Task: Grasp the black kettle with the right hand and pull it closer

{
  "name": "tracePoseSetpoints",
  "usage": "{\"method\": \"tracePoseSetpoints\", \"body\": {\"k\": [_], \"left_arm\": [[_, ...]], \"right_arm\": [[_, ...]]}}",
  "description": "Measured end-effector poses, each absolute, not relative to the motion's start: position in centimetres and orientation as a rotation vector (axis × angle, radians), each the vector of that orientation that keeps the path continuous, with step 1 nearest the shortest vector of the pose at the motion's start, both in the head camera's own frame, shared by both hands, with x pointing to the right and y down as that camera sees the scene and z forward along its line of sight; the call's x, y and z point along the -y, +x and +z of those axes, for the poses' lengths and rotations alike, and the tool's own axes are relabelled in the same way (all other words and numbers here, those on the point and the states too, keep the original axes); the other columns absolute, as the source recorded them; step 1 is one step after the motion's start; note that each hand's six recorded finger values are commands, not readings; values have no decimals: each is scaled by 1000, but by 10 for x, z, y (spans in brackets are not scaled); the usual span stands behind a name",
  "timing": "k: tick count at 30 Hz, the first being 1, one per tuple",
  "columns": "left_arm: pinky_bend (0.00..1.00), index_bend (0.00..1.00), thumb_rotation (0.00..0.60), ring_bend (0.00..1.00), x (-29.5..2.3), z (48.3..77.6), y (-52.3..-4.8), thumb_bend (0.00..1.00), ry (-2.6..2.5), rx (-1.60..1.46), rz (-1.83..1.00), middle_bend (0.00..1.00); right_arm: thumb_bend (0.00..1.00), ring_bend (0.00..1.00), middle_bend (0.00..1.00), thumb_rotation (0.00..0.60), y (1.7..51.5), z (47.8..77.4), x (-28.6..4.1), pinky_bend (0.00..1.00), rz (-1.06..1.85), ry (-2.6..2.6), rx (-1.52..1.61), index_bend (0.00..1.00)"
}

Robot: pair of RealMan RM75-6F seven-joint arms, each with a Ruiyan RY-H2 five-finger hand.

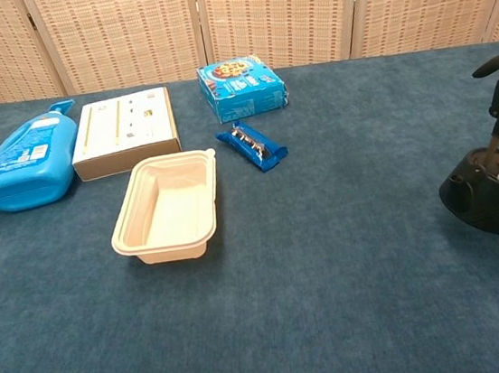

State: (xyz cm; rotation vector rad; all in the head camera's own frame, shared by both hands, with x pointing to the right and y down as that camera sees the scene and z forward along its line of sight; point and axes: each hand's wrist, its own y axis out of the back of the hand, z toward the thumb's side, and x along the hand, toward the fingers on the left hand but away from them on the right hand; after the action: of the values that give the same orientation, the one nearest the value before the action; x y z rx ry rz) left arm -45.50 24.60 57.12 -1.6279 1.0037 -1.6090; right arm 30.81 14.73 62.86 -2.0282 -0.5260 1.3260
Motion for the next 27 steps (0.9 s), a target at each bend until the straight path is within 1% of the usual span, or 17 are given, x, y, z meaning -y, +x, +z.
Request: {"method": "tracePoseSetpoints", "body": {"k": [5, 7, 9, 10, 12, 15, 19, 21, 26, 27], "left_arm": [[173, 159, 518, 221, -245, 571, -452, 111, -1635, -1006, -1600, 172], [172, 160, 481, 221, -244, 571, -451, 111, -1640, -1008, -1595, 172], [172, 160, 430, 221, -244, 571, -450, 111, -1645, -1008, -1592, 172], [172, 160, 416, 221, -243, 571, -449, 110, -1647, -1008, -1591, 172], [172, 160, 407, 221, -243, 571, -449, 110, -1648, -1008, -1589, 172], [172, 161, 367, 221, -243, 571, -448, 110, -1651, -1012, -1586, 173], [172, 164, 365, 221, -243, 571, -448, 110, -1652, -1009, -1586, 172], [172, 164, 365, 221, -242, 571, -448, 110, -1650, -1009, -1587, 172], [172, 167, 363, 221, -242, 572, -449, 111, -1650, -1009, -1590, 172], [172, 167, 364, 221, -242, 572, -449, 110, -1650, -1009, -1590, 173]], "right_arm": [[0, 858, 968, 430, 312, 625, -150, 0, 1358, -2035, 533, 974], [0, 858, 968, 420, 312, 624, -152, 0, 1366, -2040, 537, 975], [0, 858, 968, 414, 312, 621, -154, 0, 1365, -2043, 546, 986], [0, 858, 971, 415, 313, 621, -154, 0, 1365, -2042, 549, 995], [0, 862, 979, 416, 313, 619, -155, 0, 1361, -2039, 559, 1000], [0, 875, 991, 415, 315, 617, -156, 0, 1361, -2036, 572, 1000], [6, 887, 1000, 415, 315, 616, -156, 0, 1358, -2036, 578, 1000], [48, 893, 1000, 415, 314, 615, -156, 0, 1350, -2035, 580, 1000], [270, 907, 1000, 415, 312, 614, -157, 0, 1325, -2038, 593, 1000], [301, 908, 1000, 415, 311, 614, -157, 0, 1321, -2041, 597, 1000]]}}
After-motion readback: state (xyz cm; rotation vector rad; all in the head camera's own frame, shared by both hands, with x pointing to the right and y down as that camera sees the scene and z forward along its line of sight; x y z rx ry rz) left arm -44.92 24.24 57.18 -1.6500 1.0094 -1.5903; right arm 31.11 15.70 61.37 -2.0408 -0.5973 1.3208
